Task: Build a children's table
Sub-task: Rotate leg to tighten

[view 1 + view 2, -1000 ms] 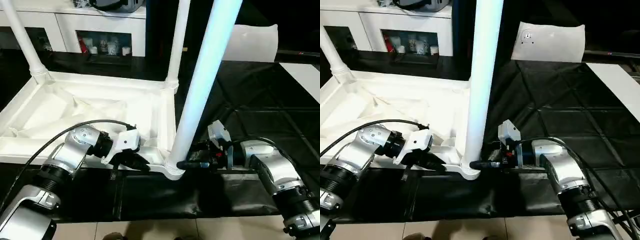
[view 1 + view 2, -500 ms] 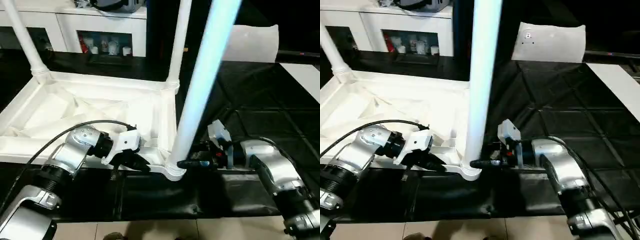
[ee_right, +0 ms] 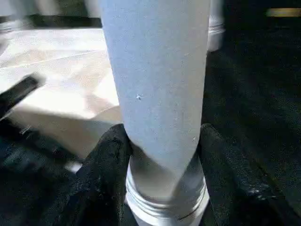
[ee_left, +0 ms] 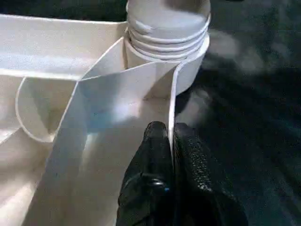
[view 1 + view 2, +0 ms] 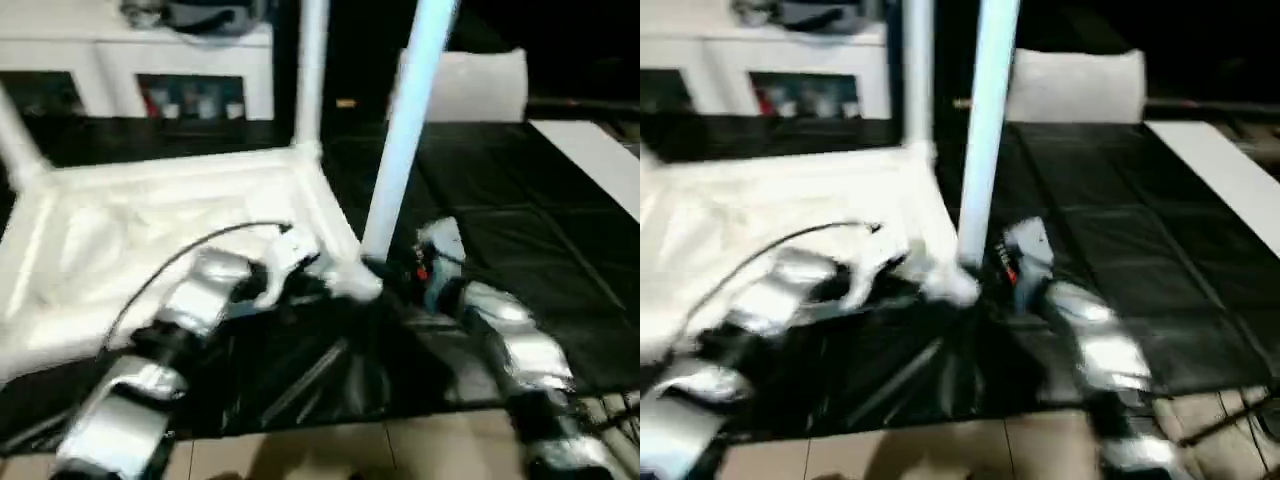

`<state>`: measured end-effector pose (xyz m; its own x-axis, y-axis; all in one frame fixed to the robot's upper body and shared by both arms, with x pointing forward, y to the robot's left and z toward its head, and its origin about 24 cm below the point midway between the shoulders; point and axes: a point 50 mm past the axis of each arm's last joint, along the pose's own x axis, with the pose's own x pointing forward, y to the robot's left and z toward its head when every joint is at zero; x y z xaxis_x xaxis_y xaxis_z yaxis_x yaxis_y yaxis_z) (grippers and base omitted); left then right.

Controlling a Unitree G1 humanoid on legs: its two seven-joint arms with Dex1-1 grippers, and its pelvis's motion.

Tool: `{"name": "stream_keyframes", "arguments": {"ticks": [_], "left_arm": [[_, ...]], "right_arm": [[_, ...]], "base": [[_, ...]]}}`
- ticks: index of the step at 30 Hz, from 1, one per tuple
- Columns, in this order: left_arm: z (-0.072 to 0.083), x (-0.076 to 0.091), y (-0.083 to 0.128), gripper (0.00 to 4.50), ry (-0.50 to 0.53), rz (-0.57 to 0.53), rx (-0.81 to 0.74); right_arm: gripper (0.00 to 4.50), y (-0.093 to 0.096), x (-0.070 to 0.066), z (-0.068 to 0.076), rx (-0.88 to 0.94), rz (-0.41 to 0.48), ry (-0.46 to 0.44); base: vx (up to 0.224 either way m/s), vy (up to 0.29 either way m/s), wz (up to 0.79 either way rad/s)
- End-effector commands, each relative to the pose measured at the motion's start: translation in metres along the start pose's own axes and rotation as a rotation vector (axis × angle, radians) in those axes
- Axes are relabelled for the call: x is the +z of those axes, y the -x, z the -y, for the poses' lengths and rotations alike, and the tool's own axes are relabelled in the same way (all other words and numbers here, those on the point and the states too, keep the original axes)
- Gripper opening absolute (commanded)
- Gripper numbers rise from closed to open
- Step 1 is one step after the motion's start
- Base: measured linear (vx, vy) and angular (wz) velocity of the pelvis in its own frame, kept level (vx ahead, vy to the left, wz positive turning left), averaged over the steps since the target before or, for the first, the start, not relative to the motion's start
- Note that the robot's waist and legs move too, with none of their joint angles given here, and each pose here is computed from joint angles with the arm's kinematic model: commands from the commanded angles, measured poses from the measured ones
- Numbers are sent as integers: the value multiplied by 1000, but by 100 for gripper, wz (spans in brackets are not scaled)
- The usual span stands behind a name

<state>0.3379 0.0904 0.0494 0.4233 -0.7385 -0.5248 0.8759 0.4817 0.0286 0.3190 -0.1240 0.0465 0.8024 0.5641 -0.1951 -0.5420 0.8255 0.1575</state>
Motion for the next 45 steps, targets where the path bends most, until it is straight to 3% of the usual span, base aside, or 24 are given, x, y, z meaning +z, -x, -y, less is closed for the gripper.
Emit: {"name": "stream_keyframes", "arguments": {"ticks": [1, 4, 6, 7, 9, 14, 15, 19, 21, 24, 32, 36, 39, 40, 45], "left_arm": [[1, 41, -10, 0, 42, 210, 119], [1, 43, -12, 0, 39, 220, 139], [4, 43, -13, 0, 7, 207, 142], [6, 40, -13, 0, -3, 197, 131], [7, 38, -12, 0, -9, 192, 114], [8, 27, -6, 0, -34, 173, 66], [7, 21, 0, 0, -53, 161, 26], [6, 15, 5, 0, -68, 148, -14], [4, 4, 15, 0, -114, 108, -91], [4, -4, 23, 0, -140, 78, -172], [7, -18, 38, 0, -220, 24, -374], [11, -19, 46, 0, -252, -2, -495], [15, -21, 50, 0, -279, -33, -581], [16, -22, 50, 0, -288, -45, -594], [16, -23, 50, 0, -308, -63, -624]], "right_arm": [[191, -20, -21, -33, 34, -107, -72], [191, -25, -19, -33, -12, -95, -86], [191, -31, -8, -35, -57, -21, -127], [246, -31, -5, -36, -49, -4, -141], [246, -30, -3, -35, -43, 9, -141], [294, -21, -1, -30, -22, 36, -124], [301, -12, -1, -22, -13, 47, -73], [339, -3, -1, -13, 0, 55, -38], [350, 12, 4, 3, 46, 60, 34], [374, 25, 10, 11, 132, 66, 80], [442, 47, 22, 14, 413, 7, 159], [442, 53, 23, 11, 582, -73, 247], [442, 55, 21, 7, 702, -115, 245], [416, 54, 20, 6, 723, -127, 246], [385, 52, 15, 5, 788, -179, 249]], "base": [[0, 0, 0], [0, 0, 0], [0, 0, 0], [55, -3, 1], [33, -3, 2], [22, -4, 1], [0, 0, 0], [0, 0, 0], [0, 0, 0], [0, 0, 0], [0, 0, 0], [0, 0, 0], [0, 0, 0], [0, 0, 0], [0, 0, 0]]}}
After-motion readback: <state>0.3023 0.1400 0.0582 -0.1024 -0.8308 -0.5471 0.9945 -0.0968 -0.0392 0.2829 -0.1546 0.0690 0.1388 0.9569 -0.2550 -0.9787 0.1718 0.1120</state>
